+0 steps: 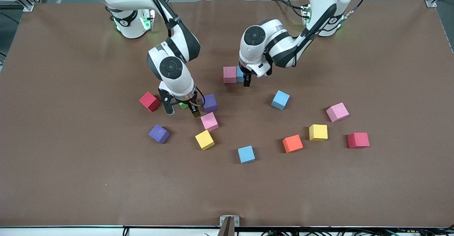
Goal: Arrange 11 blocks into digit 3
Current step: 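Grasp the purple cube with the right gripper while the left gripper withdraws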
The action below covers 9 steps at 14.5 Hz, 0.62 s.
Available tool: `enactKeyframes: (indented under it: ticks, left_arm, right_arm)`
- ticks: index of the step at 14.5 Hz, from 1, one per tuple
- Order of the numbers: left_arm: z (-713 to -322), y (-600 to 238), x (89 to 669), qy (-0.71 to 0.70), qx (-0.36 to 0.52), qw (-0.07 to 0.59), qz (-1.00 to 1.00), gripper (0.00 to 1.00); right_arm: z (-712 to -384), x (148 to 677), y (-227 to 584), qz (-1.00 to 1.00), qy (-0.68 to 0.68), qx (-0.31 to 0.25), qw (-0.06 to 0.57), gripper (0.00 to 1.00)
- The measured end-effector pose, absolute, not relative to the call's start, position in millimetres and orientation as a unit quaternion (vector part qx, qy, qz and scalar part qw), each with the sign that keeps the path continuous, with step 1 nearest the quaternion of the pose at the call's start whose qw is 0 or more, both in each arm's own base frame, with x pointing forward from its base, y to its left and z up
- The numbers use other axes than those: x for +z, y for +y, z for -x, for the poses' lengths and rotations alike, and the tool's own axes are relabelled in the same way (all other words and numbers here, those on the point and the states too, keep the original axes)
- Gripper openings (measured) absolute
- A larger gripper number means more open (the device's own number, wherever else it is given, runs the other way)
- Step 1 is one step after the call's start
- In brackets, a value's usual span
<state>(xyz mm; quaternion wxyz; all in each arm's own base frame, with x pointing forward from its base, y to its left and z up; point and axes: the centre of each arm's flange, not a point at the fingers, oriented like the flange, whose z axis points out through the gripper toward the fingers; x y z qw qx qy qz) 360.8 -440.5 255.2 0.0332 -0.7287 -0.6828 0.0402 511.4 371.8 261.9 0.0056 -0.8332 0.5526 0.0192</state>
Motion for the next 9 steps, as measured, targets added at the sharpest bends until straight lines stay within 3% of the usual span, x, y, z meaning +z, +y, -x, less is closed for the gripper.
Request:
enactKeyframes:
  ticks: [4,9]
  left_arm:
    - [-407,-431,313,-0.682,0.016,0.054,0.729,1.0]
    - [-504,-372,383,-0.62,0.025,0.053,0.782,1.0]
  right_arm:
    - [-495,236,395,0.83,0.558,0.02,0.001,1.0]
    - [-488,229,403,0.828,0.561,0.02,0.001,1.0]
